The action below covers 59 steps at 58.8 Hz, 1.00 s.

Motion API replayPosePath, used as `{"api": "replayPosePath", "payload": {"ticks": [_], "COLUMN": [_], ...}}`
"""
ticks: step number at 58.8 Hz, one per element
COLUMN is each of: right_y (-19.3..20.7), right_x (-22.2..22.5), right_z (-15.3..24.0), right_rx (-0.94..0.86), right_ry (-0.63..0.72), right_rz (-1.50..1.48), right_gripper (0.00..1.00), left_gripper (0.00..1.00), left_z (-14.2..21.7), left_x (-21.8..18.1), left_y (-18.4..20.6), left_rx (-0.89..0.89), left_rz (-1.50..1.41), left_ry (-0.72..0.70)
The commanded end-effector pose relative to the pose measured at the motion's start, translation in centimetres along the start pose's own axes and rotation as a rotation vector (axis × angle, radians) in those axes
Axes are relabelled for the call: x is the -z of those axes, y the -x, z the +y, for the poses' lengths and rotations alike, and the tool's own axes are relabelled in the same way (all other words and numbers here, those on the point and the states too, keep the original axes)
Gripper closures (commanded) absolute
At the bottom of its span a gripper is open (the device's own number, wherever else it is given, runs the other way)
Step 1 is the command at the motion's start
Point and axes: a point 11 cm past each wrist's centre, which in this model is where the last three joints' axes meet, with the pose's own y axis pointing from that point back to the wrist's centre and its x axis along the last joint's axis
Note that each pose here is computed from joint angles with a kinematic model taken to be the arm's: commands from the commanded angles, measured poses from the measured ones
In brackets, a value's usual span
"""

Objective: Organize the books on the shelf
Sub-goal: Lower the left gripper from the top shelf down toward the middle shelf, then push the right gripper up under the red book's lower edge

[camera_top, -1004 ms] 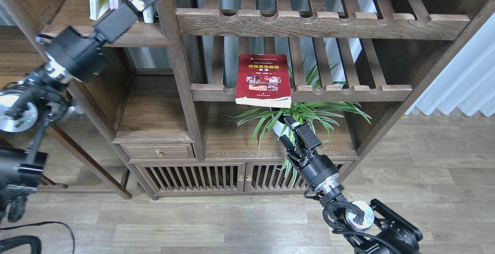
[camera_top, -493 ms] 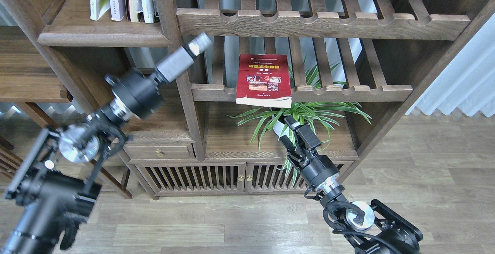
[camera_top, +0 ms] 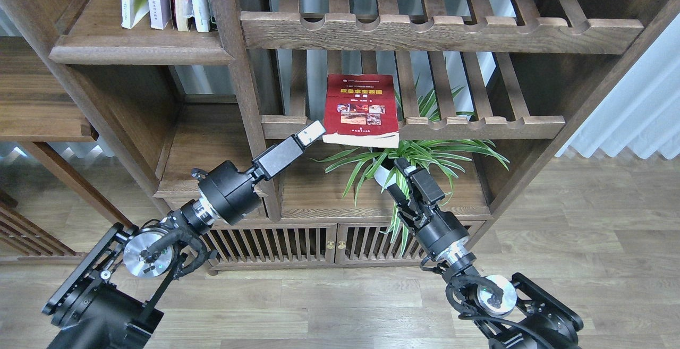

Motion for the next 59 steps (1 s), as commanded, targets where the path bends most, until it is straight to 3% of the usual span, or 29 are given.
{"api": "replayPosePath", "payload": {"ticks": [1, 4, 25, 34, 49, 59], "right_y": [0.2, 0.1, -0.2, -0.2, 3.1, 3.7], "right_x": [-1.1, -1.8, -3.8, -3.7, -0.4, -1.2], "right_z": [-0.5, -0.7, -1.1, -1.2, -4.6, -5.2], "right_rx": [0.013, 0.015, 0.015, 0.014, 0.095, 0.104], "right_ry": [0.008, 0.015, 0.027, 0.016, -0.148, -0.118], "right_rz": [-0.023, -0.037, -0.075, -0.076, -0.034, -0.028], "right_gripper": [0.01, 0.01, 0.01, 0.01, 0.01, 0.01], "left_gripper": [0.18, 0.11, 0.05, 0.04, 0.04, 0.04], "left_z": [2.5, 3.5, 9.9, 10.7, 10.9, 10.9], "left_x": [1.8, 1.7, -2.4, -3.5, -3.8, -3.9], "left_y": [-1.4, -2.0, -5.0, -5.2, -5.3, -5.3], "left_rx": [-0.060, -0.088, -0.235, -0.248, -0.252, -0.254], "left_rz": [0.061, 0.074, 0.082, 0.071, 0.067, 0.067], "left_ry": [0.020, 0.046, 0.267, 0.306, 0.313, 0.314]}}
